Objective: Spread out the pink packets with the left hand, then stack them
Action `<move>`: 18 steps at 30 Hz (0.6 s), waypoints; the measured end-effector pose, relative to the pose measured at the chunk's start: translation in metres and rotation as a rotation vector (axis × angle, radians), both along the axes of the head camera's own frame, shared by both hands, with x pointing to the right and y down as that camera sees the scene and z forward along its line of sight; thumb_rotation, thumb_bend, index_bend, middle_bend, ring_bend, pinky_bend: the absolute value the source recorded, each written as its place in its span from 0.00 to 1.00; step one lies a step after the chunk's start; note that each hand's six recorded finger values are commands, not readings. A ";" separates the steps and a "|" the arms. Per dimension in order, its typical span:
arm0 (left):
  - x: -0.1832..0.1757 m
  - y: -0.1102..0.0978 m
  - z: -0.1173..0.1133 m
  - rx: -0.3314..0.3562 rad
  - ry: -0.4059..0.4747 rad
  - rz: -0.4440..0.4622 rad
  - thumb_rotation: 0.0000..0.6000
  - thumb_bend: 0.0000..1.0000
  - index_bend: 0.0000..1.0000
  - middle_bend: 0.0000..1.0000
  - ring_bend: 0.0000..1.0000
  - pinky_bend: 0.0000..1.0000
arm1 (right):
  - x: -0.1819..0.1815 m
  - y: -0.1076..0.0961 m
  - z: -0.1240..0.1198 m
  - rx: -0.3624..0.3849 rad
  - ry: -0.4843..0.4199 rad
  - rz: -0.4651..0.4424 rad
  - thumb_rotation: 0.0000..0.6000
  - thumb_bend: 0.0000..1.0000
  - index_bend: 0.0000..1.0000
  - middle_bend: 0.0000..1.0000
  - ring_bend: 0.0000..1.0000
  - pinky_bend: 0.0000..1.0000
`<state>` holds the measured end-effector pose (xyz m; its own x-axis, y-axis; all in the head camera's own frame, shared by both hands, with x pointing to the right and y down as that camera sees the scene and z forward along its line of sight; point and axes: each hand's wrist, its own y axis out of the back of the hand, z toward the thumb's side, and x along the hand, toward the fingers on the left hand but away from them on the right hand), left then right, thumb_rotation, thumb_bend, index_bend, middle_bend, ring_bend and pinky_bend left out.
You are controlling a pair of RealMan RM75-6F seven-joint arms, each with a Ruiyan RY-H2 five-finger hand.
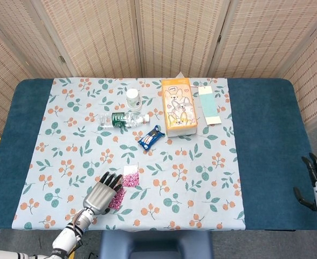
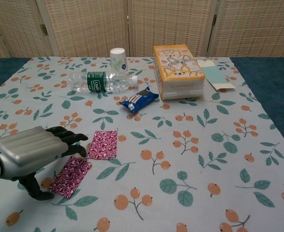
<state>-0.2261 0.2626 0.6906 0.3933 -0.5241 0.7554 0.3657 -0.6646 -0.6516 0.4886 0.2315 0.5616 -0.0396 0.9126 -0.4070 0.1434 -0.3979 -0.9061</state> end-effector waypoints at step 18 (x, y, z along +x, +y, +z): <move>0.001 -0.002 0.004 -0.009 -0.012 0.000 1.00 0.24 0.22 0.00 0.00 0.00 | 0.001 0.001 0.000 0.000 0.001 0.006 1.00 0.39 0.00 0.00 0.00 0.00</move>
<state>-0.2256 0.2606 0.6943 0.3838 -0.5177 0.7647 0.3734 -0.6703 -0.6412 0.4899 0.2329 0.5613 -0.0454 0.9124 -0.4067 0.1453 -0.3967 -0.9064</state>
